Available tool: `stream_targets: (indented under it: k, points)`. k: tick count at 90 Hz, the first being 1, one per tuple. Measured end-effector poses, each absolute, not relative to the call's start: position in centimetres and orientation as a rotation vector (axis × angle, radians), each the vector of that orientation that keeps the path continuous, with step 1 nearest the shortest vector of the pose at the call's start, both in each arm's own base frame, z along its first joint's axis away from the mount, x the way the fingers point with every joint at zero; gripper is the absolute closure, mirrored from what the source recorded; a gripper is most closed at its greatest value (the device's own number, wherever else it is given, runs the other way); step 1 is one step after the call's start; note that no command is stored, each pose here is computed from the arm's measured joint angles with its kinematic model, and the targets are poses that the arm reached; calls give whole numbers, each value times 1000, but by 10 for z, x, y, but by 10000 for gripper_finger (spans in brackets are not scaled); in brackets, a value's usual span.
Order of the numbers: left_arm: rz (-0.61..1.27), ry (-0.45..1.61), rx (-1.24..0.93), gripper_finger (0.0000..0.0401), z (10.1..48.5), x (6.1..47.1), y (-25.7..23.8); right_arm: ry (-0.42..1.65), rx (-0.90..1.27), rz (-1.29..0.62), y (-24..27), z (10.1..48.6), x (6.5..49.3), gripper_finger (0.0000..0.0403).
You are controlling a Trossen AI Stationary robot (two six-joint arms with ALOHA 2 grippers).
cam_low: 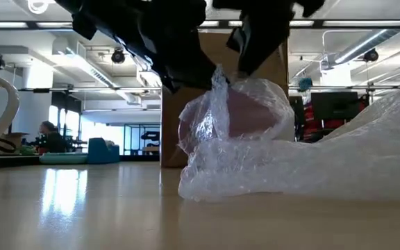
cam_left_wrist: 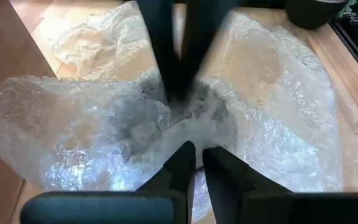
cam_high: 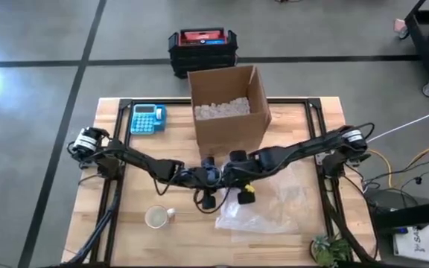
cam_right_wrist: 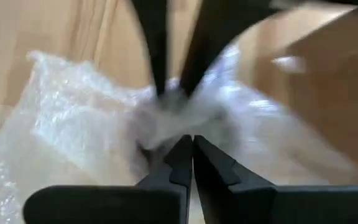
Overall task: Wrap mug
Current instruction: Wrap the purple mug with bubble wrap
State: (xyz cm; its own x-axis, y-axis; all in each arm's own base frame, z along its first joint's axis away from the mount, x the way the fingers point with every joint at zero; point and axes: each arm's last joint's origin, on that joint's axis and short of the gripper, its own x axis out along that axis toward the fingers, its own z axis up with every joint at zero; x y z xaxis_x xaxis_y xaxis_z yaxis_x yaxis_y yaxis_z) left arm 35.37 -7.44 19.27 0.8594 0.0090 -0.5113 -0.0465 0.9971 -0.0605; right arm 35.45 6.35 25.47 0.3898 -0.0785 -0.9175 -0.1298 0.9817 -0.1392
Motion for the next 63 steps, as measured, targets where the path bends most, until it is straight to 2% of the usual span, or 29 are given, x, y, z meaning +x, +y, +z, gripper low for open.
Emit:
stream_targets:
  k: [11,20,41,50,63]
  points:
    - [29,533,-72,380,193,354,-74,1154,-300,-139,53,270,342,403]
    - [29,532,-73,380,193,354,-74,1166,-281,-216,43,262,340,403]
    - [22,525,-77,380,194,354,-74,1194,-223,-212,33,207,350,403]
    - [21,523,-77,380,195,353,-74,1121,-211,-196,33,204,356,403]
    - [21,523,-78,380,195,353,-74,1043,-127,-15,43,211,361,403]
